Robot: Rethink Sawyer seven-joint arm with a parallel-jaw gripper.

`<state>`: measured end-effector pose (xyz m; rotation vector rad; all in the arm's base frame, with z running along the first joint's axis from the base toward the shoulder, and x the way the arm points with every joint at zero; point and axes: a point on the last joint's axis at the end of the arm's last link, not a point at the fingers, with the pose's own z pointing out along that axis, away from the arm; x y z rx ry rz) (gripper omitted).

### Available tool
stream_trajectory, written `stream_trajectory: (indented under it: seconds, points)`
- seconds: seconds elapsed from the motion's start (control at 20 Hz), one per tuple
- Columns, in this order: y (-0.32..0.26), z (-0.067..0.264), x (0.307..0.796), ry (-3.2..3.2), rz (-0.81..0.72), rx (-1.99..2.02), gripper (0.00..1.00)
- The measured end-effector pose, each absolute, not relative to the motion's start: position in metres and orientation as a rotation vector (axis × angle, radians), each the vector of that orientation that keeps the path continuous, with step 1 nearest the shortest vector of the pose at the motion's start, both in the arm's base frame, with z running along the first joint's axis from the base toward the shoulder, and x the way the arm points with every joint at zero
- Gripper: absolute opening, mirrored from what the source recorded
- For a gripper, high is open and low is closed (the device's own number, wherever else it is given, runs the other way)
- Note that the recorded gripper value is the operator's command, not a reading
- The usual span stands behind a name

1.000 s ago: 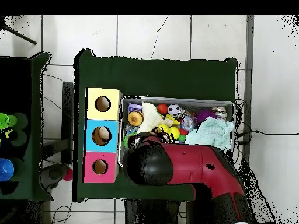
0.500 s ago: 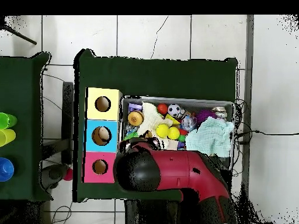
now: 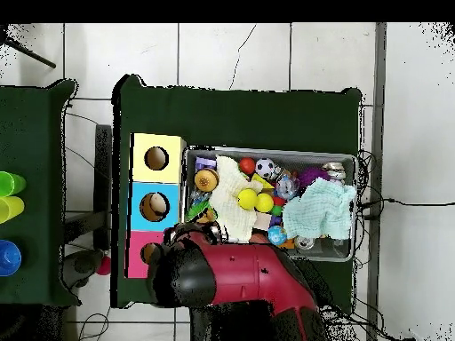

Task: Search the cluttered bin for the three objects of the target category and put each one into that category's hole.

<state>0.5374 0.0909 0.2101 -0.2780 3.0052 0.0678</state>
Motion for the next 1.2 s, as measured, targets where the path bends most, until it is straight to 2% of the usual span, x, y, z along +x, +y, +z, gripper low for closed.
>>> stream_trajectory:
  seconds: [0.45,1.2]
  points:
    - [0.115,0.202,0.514,3.029,0.094,-0.266,0.0]
    - [0.129,0.199,0.508,3.009,0.128,-0.182,0.0]
